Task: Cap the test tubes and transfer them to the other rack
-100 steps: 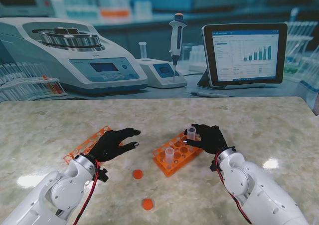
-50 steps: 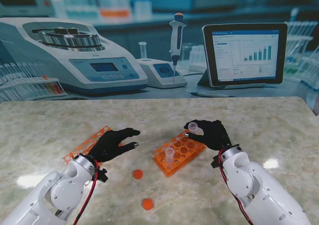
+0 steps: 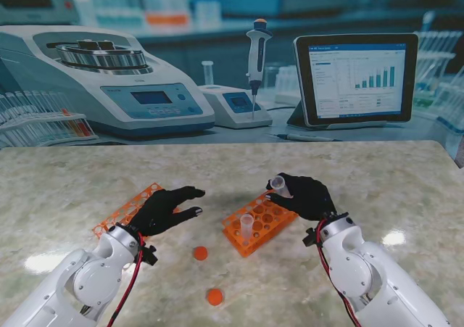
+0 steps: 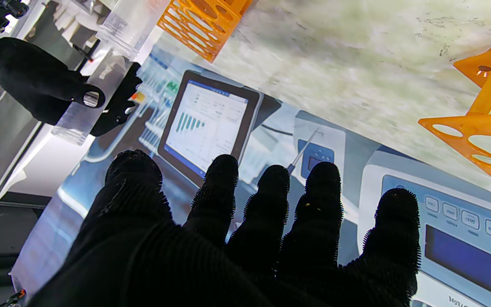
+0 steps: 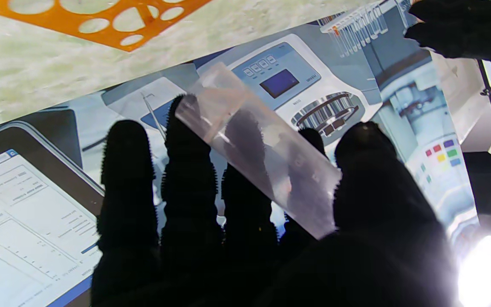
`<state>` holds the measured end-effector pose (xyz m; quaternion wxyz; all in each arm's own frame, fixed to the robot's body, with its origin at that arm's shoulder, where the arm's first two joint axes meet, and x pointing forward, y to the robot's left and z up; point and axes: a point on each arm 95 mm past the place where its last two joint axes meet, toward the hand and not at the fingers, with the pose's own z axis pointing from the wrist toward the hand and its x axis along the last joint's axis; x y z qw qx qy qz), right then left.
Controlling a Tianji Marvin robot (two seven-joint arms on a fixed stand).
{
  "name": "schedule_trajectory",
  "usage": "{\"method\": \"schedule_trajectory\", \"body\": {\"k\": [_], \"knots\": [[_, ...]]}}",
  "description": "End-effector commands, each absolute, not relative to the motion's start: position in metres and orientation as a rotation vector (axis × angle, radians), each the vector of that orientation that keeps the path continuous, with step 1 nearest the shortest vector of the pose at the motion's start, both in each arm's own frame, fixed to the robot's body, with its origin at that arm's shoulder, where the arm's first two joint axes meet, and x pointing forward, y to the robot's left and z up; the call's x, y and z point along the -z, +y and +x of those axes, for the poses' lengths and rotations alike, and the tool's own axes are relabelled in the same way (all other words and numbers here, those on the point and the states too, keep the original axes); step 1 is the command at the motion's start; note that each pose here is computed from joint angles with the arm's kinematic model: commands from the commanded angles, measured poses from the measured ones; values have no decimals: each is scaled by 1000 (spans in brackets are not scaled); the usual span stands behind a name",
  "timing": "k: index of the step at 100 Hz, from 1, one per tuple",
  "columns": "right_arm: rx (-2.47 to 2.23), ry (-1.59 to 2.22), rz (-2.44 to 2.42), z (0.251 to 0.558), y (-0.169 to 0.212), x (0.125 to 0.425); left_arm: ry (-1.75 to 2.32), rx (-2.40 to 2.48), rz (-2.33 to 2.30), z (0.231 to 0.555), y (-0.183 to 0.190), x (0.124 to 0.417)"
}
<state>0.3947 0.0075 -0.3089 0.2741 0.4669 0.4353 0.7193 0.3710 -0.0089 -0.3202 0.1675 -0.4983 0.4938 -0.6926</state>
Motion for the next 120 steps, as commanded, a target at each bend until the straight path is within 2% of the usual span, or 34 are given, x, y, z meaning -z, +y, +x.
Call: {"method": "schedule_trajectory", "body": {"k": [1,55,120], "knots": [[-1975,1150,1269,389,15,307,1413,1975,-1412,369,-10,319],[-2086,1092,1349,383,29,301,1431,1976,-1404,367,-11,318],[-2149,1048,1402,378,30,301,1448,1973,-1398,364,-11,317]]}}
